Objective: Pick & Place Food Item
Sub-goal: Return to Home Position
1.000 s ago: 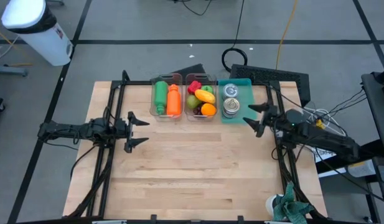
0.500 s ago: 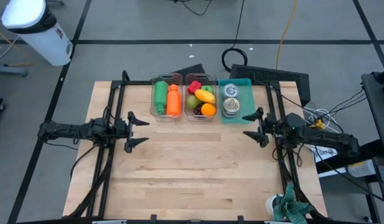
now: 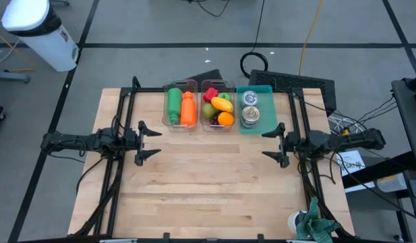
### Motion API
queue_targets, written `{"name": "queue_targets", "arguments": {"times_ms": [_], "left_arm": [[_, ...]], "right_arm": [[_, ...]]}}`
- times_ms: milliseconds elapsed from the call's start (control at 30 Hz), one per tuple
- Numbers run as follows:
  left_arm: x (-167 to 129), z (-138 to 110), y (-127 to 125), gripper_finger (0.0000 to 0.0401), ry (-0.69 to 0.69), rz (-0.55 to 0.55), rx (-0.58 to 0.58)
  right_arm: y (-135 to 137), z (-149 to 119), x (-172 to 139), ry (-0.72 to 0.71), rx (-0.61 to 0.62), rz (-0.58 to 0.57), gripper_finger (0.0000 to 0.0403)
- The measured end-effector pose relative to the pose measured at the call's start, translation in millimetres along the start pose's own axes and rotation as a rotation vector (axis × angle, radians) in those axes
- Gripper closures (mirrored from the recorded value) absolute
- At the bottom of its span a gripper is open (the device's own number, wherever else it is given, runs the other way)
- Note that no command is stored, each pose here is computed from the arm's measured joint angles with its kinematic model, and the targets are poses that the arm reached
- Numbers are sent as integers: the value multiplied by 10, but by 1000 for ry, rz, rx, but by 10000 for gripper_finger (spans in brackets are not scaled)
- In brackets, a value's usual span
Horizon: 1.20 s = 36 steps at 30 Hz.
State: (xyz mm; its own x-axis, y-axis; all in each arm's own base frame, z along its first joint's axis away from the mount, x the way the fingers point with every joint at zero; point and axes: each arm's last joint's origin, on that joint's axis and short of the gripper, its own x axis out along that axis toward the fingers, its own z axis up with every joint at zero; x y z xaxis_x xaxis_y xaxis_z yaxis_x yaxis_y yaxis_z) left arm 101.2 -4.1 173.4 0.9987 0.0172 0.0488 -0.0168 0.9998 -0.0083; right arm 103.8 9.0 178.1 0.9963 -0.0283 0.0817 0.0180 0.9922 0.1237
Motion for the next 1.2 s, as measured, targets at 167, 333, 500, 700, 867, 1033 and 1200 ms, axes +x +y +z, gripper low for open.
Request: {"name": "queue_targets", "arguments": {"times_ms": [167, 333, 500, 700, 867, 1033, 1200], "left_arm": [[0, 0, 0, 61, 0, 0, 0], [0, 1, 0, 61, -1, 0, 0], [0, 1, 0, 61, 0, 0, 0], [0, 1, 0, 61, 0, 0, 0], [0, 3, 0, 61, -2, 0, 0], [0, 1, 0, 61, -1, -1, 0], [0, 2, 0, 61, -1, 0, 0]], "right_arm": [[-17, -46, -27, 41, -57, -58, 57], [-34, -24, -83, 8, -75, -89, 57], [-35, -38, -84, 24, -104, -89, 57], [-33, -98, -85, 88, -167, -57, 57], [-34, -101, -85, 93, -199, -59, 57], [-30, -57, -81, 50, -268, -62, 57], [-19, 52, -82, -62, -249, -68, 57]]}}
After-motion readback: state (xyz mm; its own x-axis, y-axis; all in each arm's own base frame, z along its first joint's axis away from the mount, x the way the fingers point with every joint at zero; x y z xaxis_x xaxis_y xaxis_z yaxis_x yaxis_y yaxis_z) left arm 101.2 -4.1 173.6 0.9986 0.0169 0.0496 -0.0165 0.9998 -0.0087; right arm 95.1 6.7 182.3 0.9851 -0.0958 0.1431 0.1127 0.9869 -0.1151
